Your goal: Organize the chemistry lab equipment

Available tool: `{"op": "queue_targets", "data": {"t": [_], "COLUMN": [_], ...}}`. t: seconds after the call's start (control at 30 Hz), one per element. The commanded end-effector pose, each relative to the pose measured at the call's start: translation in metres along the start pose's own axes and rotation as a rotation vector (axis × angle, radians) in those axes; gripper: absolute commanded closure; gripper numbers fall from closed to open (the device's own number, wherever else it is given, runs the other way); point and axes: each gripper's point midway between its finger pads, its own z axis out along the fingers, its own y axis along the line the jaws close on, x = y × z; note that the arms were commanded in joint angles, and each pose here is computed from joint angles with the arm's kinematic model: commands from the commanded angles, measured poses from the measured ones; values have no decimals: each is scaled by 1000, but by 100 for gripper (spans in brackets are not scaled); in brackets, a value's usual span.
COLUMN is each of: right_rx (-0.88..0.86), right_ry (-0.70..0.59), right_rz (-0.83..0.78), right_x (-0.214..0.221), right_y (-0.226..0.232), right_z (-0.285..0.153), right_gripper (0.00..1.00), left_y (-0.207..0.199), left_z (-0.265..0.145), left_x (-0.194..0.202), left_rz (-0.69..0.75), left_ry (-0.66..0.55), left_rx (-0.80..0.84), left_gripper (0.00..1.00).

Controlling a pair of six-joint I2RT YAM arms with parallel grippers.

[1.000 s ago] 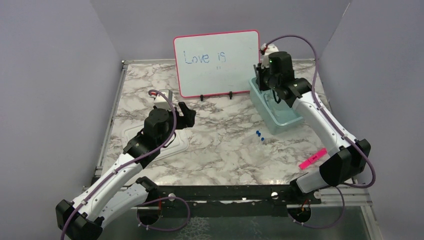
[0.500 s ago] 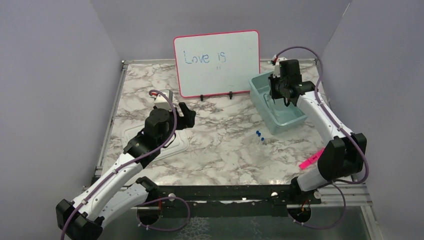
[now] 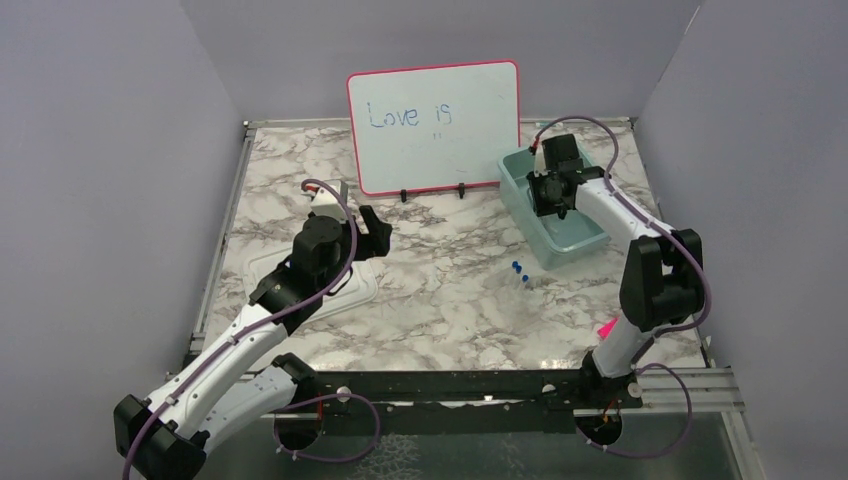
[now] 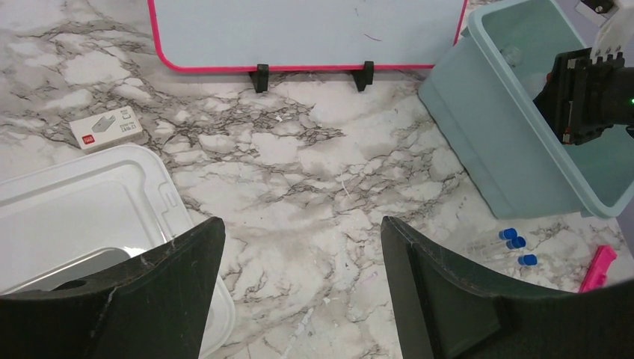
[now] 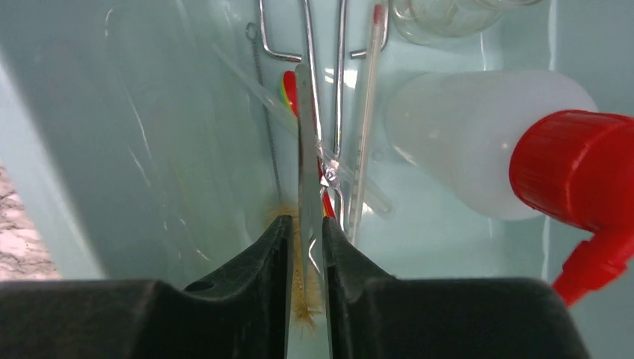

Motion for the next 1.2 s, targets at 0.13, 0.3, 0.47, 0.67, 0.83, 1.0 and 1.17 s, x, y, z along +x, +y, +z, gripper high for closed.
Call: {"op": "queue_targets", "data": {"t": [0.13, 0.3, 0.47, 0.67, 0.83, 1.0, 1.17], "right_rx": [-6, -27, -159, -298, -408, -458, -463], "right_ry": [-90, -179, -269, -362, -325, -224, -158], "right_rz": [18, 51, 17, -7, -19, 4, 20], "right_x": [-38, -60, -69, -71, -52, -24, 6], "right_y": [-6, -4, 22, 72, 142, 210, 286], "right_z": [-21, -56, -106, -156, -157, -130, -104], "right_gripper": [63, 59, 57, 55, 55, 55, 54], "left_y": [7, 7, 27, 53, 58, 59, 62], "left_z": [3, 4, 7, 18, 17, -5, -37], "left_x": [-4, -3, 5, 35, 37, -5, -50], "left_rz": [18, 17, 21, -18, -51, -76, -74], "left_ry": [-15, -11, -1, 101, 101, -36, -179], "left_rx": [-36, -37, -141, -307, -332, -347, -357], "left_gripper": [21, 21, 20, 15, 14, 14, 14]}}
